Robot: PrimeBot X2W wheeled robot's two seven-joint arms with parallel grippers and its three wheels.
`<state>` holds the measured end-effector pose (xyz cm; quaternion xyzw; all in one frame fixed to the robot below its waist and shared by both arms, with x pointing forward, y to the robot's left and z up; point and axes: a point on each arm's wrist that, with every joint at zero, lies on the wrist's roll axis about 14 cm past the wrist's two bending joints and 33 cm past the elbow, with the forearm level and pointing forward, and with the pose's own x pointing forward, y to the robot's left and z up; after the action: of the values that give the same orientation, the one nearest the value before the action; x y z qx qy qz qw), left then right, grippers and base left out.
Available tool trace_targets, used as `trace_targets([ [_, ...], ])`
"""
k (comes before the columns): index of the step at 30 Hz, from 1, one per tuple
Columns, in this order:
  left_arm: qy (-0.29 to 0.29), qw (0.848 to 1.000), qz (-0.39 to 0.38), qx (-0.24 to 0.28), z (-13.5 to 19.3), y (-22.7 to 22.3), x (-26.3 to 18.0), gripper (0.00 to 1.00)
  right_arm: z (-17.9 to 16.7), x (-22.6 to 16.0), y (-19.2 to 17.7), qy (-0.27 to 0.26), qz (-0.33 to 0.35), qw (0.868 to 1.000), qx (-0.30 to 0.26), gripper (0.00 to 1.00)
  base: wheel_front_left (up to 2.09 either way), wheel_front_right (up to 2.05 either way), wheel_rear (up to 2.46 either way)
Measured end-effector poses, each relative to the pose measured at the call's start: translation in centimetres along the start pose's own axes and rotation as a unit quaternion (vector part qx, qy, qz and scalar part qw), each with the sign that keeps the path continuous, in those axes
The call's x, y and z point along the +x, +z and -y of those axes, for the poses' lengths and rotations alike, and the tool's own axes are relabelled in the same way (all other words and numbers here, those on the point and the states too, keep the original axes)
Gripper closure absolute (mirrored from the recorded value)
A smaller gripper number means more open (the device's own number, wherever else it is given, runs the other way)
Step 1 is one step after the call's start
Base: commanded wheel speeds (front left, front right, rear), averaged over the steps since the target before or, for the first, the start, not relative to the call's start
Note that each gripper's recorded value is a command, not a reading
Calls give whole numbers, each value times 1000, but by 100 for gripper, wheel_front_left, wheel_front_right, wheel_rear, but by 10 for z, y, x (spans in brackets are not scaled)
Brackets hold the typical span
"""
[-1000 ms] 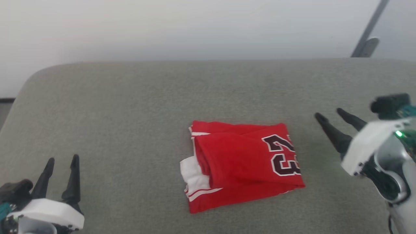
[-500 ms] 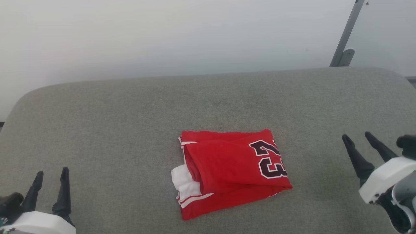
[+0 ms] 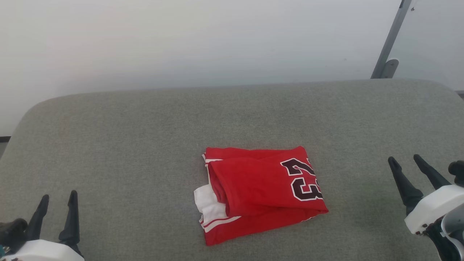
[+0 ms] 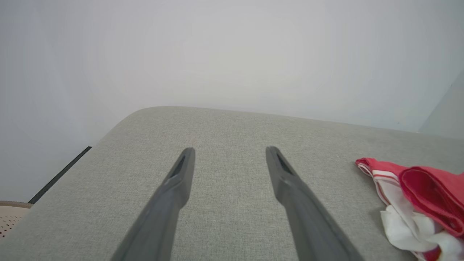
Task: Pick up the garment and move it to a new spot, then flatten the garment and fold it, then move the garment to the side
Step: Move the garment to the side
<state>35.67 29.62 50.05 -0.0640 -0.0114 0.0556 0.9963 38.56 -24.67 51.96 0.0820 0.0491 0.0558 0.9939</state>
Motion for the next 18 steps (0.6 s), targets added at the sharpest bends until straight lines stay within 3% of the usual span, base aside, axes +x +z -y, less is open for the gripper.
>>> trace_targets([
  [11, 6, 1000, -2, 1, -4, -2, -5, 0, -4, 3, -1, 4, 0, 1000, 4, 0, 0, 0, 0],
  [18, 16, 1000, -8, 1, -11, -5, -14, 0, -27, 13, -15, 36, -32, 999, 9, 0, 0, 0, 0],
])
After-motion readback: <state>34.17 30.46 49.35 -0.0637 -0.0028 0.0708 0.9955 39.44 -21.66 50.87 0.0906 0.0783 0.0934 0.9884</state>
